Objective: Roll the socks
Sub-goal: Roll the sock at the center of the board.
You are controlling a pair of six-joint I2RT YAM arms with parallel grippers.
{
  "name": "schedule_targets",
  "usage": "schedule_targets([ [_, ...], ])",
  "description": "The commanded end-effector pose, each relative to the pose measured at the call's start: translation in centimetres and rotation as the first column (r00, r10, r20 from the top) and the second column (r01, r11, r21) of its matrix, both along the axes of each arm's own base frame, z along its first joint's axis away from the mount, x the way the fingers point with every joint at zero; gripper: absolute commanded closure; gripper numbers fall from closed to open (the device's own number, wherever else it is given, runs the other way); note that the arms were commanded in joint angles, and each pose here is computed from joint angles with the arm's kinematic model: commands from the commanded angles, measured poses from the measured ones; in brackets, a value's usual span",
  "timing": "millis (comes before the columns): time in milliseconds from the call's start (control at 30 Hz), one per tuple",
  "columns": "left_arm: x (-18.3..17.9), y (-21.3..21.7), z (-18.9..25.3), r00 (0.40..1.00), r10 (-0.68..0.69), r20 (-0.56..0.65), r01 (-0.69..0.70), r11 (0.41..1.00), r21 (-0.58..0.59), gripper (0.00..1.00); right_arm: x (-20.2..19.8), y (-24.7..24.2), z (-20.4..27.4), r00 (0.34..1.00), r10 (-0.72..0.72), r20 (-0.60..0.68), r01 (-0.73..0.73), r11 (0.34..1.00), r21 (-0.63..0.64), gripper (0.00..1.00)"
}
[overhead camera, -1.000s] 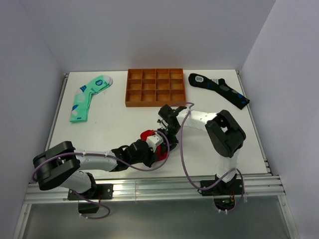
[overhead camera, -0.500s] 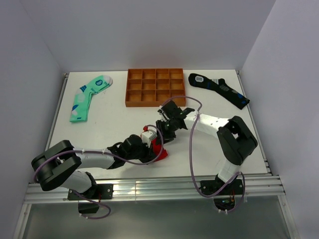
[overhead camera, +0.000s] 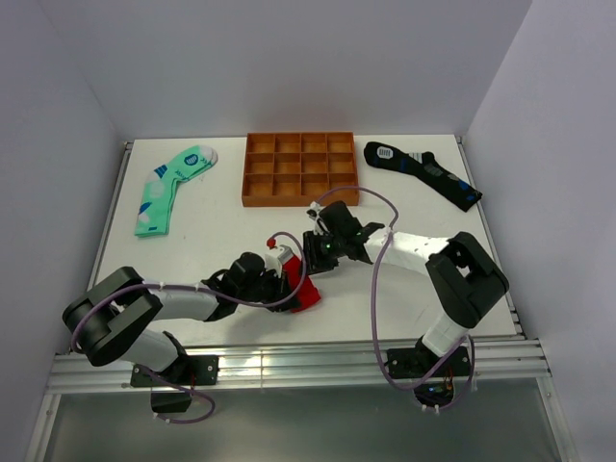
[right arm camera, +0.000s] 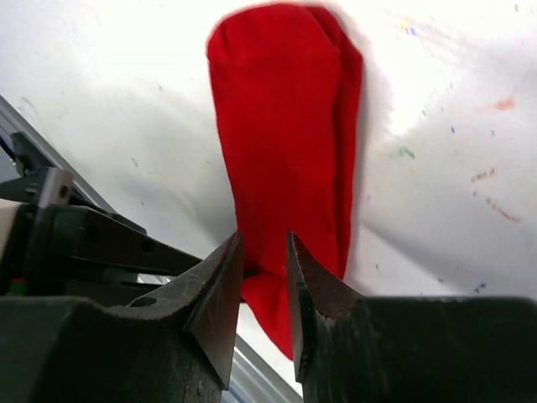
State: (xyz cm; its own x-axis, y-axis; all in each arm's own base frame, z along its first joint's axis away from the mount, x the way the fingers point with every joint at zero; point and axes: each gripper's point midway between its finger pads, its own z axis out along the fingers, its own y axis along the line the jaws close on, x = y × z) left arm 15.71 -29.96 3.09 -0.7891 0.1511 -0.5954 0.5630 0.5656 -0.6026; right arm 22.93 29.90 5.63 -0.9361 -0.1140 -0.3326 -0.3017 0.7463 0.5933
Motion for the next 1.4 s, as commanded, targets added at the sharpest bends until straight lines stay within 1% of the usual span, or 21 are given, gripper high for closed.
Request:
schedule_targets([
  [0,-1.2,1.2,-1.7,0.998,0.004,-0.065,-0.002,0.999,0.042,1.00,2.2,1.8,2.0,0.995,0.011,0.099,-0.019,0.997,0.081,0.66],
  [133,-1.2,1.3,-1.4,0.998,0.007,-0.061,-0.004,0.999,0.040,0.99,2.3,2.3,0.1,0.999,0.026,0.048,-0.029,0.997,0.072,0.71],
  [267,-1.3,1.2,-1.5,0.998,0.001,-0.069,0.001,0.999,0.040,1.00,2.3,2.3,-1.4,0.999,0.019,0.029,-0.021,0.998,0.053,0.73],
  [467,-1.4,1.2,-1.7,0.996,0.001,-0.094,0.004,0.998,0.056,1.00,2.7,0.3,-4.0,0.998,-0.054,0.025,0.055,0.996,-0.066,0.80],
  [567,-1.4,1.1,-2.0,0.992,0.000,-0.129,0.010,0.997,0.076,1.00,2.1,-1.5,-5.7,0.994,-0.105,0.016,0.106,0.984,-0.141,0.80],
  [667,-1.6,1.2,-2.4,0.984,0.004,-0.175,0.010,0.997,0.081,1.00,1.3,-3.0,-6.8,0.990,-0.142,0.012,0.142,0.973,-0.180,0.81],
  [767,-1.9,1.1,-2.4,0.972,-0.005,-0.234,0.019,0.998,0.059,1.00,0.6,-4.0,-7.7,0.985,-0.170,0.011,0.169,0.964,-0.207,0.82],
  [967,-2.8,1.1,-2.8,0.942,-0.009,-0.337,0.025,0.999,0.044,1.00,-0.4,-5.6,-8.5,0.975,-0.219,0.022,0.219,0.950,-0.221,0.83],
  [1033,-3.2,1.0,-3.0,0.927,-0.010,-0.374,0.027,0.999,0.042,1.00,-0.1,-5.3,-8.0,0.973,-0.226,0.043,0.230,0.956,-0.184,0.83],
  [1067,-3.3,1.0,-2.9,0.921,-0.015,-0.389,0.033,0.999,0.040,0.99,-0.5,-5.5,-8.2,0.974,-0.225,0.041,0.228,0.957,-0.178,0.83],
  [1100,-3.4,0.9,-2.9,0.914,-0.014,-0.405,0.032,0.999,0.037,1.00,-0.2,-5.0,-7.5,0.973,-0.222,0.059,0.229,0.964,-0.137,0.83],
  [1233,-4.0,1.2,-3.3,0.881,-0.010,-0.473,0.034,0.999,0.043,1.00,-0.6,-4.7,-6.9,0.973,-0.212,0.097,0.218,0.974,-0.061,0.82],
  [1367,-4.6,1.6,-3.7,0.842,0.012,-0.539,0.027,0.998,0.064,1.00,-0.1,-3.6,-5.0,0.965,-0.192,0.178,0.183,0.981,0.069,0.80],
])
